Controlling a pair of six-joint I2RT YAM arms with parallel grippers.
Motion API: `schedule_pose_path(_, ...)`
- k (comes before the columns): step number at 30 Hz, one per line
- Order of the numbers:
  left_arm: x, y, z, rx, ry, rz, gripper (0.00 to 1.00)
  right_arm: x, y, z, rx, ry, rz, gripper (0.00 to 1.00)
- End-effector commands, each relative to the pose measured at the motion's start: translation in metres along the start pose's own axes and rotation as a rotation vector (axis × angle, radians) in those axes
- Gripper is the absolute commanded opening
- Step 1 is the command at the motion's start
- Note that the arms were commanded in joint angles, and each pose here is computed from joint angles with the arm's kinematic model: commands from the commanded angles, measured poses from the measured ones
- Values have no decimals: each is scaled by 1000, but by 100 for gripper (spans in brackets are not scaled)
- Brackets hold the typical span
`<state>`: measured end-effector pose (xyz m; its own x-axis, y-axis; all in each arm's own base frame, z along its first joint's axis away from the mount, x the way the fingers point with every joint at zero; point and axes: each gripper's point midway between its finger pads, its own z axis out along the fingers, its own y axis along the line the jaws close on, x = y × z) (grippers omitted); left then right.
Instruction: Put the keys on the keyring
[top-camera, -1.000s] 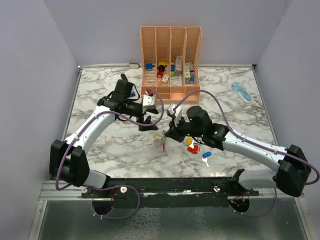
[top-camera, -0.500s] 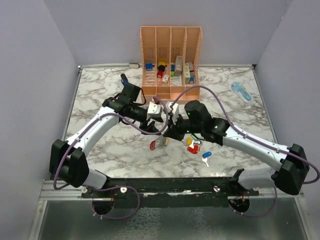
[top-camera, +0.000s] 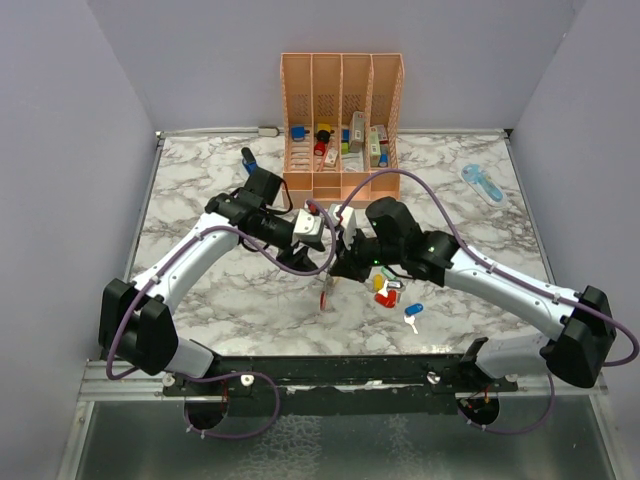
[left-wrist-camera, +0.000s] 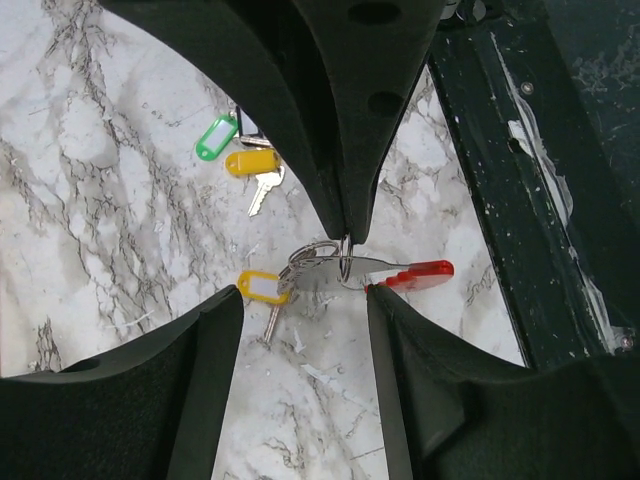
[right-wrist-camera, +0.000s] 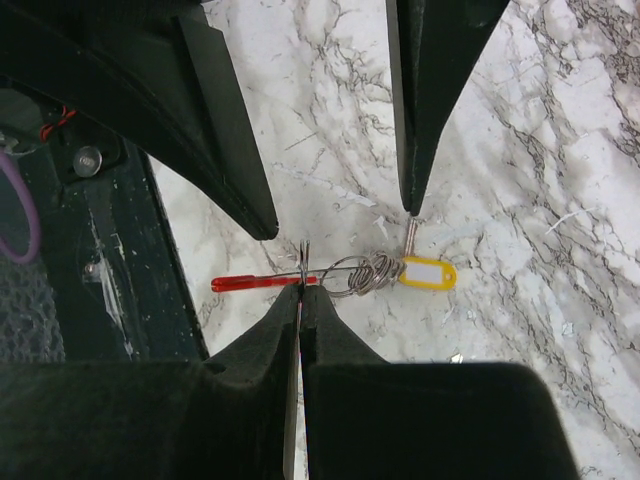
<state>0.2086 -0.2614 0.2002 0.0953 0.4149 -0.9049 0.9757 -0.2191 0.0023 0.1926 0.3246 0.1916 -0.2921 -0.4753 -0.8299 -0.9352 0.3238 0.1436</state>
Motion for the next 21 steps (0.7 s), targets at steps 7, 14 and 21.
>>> schedule_pose_path(7,-13,-5,8,55,-65,25,41,-10,11,4,-62,-41,2,1)
schedule_pose_path(14,-11,-7,10,60,-42,35,39,-9,10,5,-55,-36,15,1)
schedule_pose_path(21,-14,-7,5,48,-22,53,42,-6,8,1,-32,-17,40,1)
